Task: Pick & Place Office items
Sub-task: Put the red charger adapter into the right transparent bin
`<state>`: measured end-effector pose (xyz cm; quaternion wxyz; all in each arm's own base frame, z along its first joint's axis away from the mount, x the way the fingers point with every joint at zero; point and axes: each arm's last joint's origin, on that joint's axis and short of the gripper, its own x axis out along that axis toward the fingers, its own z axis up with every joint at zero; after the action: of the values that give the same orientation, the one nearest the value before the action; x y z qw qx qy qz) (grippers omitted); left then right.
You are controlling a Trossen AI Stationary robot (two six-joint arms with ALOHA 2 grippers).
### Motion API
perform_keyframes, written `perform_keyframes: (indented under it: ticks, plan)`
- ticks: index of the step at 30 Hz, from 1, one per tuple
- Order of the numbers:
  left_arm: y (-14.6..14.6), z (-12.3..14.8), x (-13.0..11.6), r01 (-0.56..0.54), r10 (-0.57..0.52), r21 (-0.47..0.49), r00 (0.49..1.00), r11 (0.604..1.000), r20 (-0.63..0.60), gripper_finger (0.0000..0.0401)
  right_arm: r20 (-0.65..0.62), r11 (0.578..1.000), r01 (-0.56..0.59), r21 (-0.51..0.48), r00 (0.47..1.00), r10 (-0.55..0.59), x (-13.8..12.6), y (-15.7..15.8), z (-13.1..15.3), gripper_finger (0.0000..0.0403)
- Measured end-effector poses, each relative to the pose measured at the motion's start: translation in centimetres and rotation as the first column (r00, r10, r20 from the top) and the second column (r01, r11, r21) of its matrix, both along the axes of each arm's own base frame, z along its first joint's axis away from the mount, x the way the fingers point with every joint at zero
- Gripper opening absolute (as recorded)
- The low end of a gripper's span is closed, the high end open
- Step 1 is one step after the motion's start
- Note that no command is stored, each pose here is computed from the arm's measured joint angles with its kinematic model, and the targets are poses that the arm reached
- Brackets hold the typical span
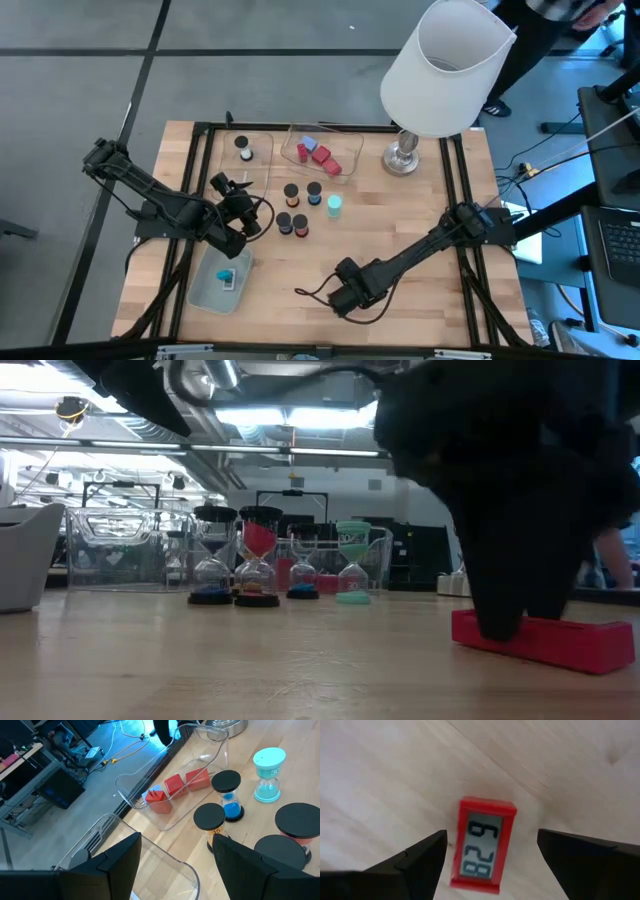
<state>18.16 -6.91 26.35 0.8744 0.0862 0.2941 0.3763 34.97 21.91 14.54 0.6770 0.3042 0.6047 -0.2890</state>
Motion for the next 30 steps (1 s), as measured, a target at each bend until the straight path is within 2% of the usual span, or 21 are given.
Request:
perform_keyframes:
  ticks: [6,12,23,30]
  plan:
    - [-0.01,0.0,0.0,0.0,0.0,0.0,1.0,1.0,0.0,0.0242,-0.005,0.999,0.051,0.014,0.999,-0.051,-0.47,0.21,-0.65,0.0297]
    - [-0.01,0.0,0.0,0.001,-0.001,-0.001,1.0,1.0,-0.001,0.0242,-0.005,1.0,0.011,-0.004,1.0,-0.011,-0.61,0.24,-0.68,0.0268]
    - [0.0,0.0,0.0,0.0,0.0,-0.001,1.0,1.0,0.0,0.0242,0.003,0.989,-0.139,-0.05,0.99,0.139,-0.59,0.2,-0.7,0.0144]
    - [-0.16,0.29,0.42,-0.015,0.015,0.007,0.997,1.0,0.077,0.0242,0.014,0.974,-0.211,-0.079,0.977,0.212,-0.04,-0.38,-0.48,0.0145]
